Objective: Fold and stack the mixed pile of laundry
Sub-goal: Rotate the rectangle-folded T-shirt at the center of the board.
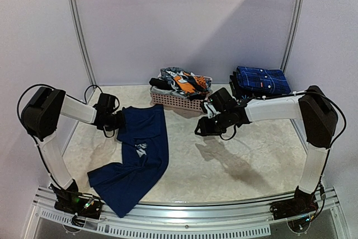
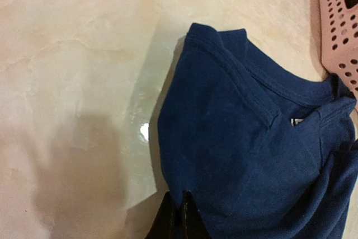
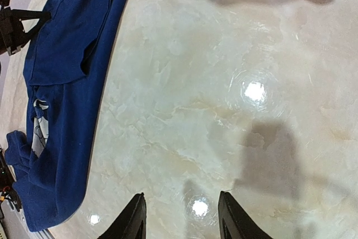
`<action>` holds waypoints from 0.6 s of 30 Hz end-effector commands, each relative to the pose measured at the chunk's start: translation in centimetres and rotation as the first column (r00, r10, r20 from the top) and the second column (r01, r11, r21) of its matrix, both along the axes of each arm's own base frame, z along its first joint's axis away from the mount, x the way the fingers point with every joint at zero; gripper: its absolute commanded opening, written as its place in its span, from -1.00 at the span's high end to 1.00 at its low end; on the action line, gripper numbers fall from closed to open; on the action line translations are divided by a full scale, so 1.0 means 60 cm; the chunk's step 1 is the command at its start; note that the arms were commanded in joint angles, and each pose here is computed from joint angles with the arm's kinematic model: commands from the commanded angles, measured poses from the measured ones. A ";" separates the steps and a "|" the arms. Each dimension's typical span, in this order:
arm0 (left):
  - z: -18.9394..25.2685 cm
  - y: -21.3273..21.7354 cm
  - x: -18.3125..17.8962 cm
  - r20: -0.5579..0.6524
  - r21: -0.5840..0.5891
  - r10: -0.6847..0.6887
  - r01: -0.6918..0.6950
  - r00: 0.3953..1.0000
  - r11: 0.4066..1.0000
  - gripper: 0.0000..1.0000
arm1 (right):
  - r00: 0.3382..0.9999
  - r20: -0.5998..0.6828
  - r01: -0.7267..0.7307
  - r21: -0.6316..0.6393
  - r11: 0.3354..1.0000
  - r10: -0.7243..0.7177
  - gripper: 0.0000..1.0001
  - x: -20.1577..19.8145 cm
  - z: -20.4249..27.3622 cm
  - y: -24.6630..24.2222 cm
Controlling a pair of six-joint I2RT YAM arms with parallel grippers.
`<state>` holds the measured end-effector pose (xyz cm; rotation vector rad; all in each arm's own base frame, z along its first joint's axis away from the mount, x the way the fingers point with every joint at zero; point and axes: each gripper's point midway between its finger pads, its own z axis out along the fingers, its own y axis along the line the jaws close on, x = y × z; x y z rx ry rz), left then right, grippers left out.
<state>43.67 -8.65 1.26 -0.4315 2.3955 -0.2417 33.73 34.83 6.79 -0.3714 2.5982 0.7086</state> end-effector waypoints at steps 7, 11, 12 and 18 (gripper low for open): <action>0.040 0.078 0.063 0.076 -0.126 0.224 -0.213 0.972 0.969 1.00 | 1.000 0.005 -0.004 0.028 1.000 0.004 0.12 -0.005 0.011 0.003; 0.054 0.098 0.101 0.097 -0.162 0.274 -0.256 0.957 0.953 1.00 | 1.000 -0.003 -0.005 0.024 1.000 0.005 0.12 -0.006 0.005 0.003; 0.056 0.099 0.108 0.098 -0.164 0.275 -0.257 0.956 0.953 1.00 | 1.000 -0.003 -0.005 0.024 1.000 0.005 0.12 -0.006 0.004 0.003; 0.064 0.121 0.173 0.120 -0.129 0.307 -0.292 0.944 0.948 1.00 | 1.000 -0.009 -0.006 0.022 1.000 0.006 0.12 -0.008 -0.002 0.003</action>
